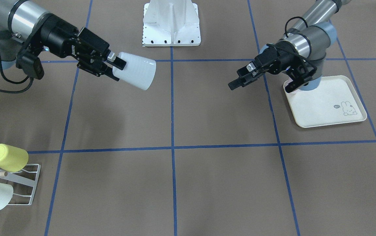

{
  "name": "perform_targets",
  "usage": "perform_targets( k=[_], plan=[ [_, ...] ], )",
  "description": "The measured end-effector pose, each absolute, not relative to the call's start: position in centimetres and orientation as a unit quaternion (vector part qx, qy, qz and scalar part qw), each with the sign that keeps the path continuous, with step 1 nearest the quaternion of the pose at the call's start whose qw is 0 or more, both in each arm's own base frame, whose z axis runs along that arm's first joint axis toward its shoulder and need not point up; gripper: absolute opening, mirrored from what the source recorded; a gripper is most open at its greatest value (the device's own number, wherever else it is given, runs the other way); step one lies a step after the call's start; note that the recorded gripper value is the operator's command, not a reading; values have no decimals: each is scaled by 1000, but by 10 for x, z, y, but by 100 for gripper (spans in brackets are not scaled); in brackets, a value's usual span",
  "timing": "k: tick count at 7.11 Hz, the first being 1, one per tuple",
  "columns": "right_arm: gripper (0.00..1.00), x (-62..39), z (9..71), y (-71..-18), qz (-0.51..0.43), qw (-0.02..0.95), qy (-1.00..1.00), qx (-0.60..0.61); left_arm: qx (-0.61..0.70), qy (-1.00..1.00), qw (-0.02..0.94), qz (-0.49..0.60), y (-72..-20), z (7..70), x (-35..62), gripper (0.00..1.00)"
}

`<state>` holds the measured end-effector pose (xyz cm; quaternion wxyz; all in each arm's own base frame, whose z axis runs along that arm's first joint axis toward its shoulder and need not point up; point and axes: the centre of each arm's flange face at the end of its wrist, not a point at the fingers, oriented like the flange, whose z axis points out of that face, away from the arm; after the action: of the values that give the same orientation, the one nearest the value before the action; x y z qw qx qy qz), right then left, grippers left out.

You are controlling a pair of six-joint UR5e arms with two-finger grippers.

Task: Transfer IKEA cup to right arm and place on rack

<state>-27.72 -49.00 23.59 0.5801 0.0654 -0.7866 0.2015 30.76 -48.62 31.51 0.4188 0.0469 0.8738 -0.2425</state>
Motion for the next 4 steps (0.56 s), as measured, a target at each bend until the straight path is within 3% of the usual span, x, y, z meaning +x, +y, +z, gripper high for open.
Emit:
perform_targets(
  k=[2,3,4],
  plan=[
    [18,-225,285,-543,202,635,-735,125,120,800,546,-217,-525,348,254,85],
    [18,-197,301,-565,204,660,-708,147,149,766,589,-210,-537,363,240,89],
    [18,-172,310,-582,204,684,-681,166,172,735,621,-210,-546,379,226,98]
  ],
)
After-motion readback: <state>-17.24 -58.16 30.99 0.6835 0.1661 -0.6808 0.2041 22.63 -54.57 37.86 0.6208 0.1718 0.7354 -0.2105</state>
